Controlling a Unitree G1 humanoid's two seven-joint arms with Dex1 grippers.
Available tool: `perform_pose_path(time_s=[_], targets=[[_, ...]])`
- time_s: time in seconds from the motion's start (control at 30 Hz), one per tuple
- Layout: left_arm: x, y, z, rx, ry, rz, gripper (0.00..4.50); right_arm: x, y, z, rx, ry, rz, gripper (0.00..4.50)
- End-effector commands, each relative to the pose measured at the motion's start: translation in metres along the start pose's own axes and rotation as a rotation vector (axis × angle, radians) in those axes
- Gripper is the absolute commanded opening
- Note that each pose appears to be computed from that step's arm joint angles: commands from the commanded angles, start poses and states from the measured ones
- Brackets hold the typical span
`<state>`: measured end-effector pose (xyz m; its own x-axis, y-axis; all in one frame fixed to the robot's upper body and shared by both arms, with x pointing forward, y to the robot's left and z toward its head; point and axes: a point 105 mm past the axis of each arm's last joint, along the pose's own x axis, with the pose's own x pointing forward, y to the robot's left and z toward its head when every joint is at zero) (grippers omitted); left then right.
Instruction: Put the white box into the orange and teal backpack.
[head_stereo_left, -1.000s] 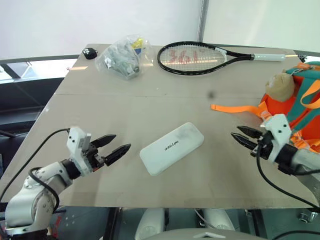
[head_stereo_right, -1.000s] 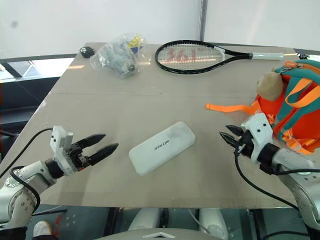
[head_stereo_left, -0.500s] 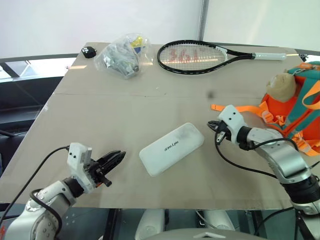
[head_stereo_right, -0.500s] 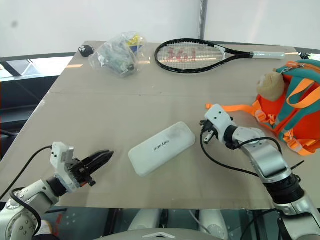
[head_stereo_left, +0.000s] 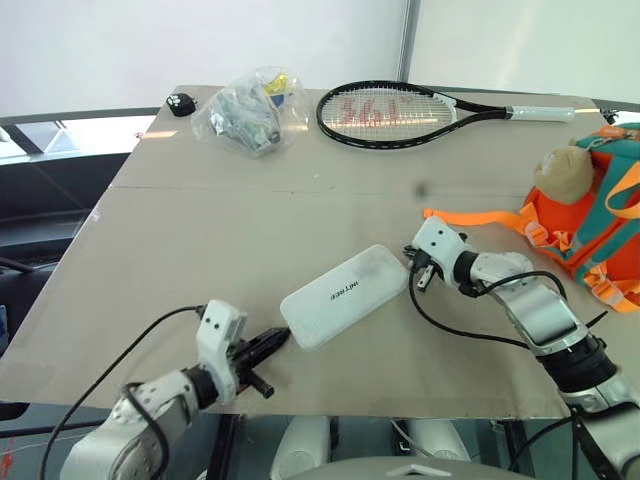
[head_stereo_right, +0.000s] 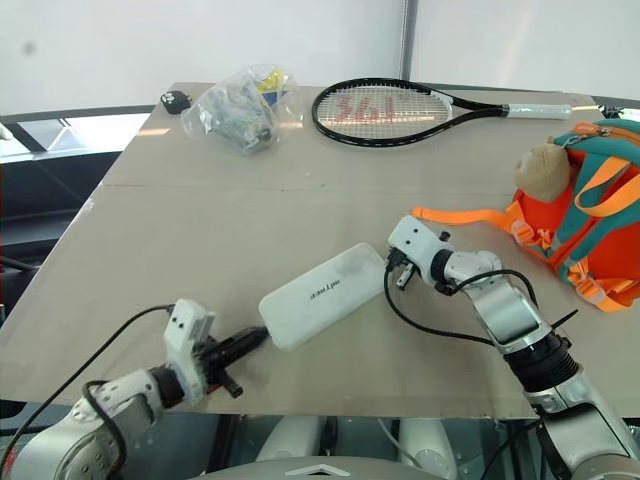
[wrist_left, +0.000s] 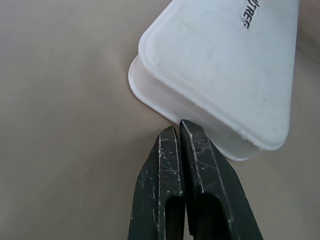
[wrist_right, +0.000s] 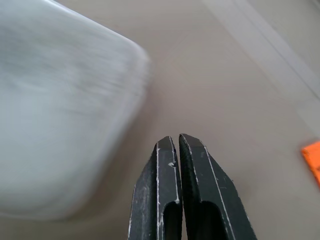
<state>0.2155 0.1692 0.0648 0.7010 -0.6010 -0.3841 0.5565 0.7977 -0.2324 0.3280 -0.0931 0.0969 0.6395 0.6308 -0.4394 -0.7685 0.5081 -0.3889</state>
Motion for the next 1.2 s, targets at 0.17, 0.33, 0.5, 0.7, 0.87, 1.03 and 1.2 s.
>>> perform_pose_path(time_s=[0.17, 0.33, 0.5, 0.7, 0.87, 1.03, 1.2], targets=[[0.036, 0.021, 0.023, 0.064, 0.011, 0.005, 0.12, -0.023, 0.016, 0.010, 0.048, -0.028, 0.036, 0.00], [0.060, 0.034, 0.038, 0.123, 0.015, -0.027, 0.12, -0.042, 0.015, -0.003, 0.144, 0.021, -0.071, 0.00], [0.066, 0.036, 0.040, 0.138, 0.018, -0.044, 0.12, -0.046, 0.015, -0.006, 0.168, 0.040, -0.101, 0.00], [0.052, 0.052, 0.056, 0.099, 0.003, -0.041, 0.12, -0.066, 0.010, -0.028, 0.250, 0.100, -0.258, 0.00], [0.015, 0.051, 0.040, 0.063, 0.070, -0.071, 0.12, -0.062, 0.009, -0.026, 0.216, 0.089, -0.228, 0.00], [-0.008, 0.030, 0.011, 0.043, 0.200, -0.143, 0.12, -0.056, 0.011, -0.020, 0.182, 0.067, -0.159, 0.00], [-0.001, 0.015, -0.001, 0.033, 0.227, -0.136, 0.12, -0.053, 0.019, -0.012, 0.156, 0.043, -0.080, 0.00]])
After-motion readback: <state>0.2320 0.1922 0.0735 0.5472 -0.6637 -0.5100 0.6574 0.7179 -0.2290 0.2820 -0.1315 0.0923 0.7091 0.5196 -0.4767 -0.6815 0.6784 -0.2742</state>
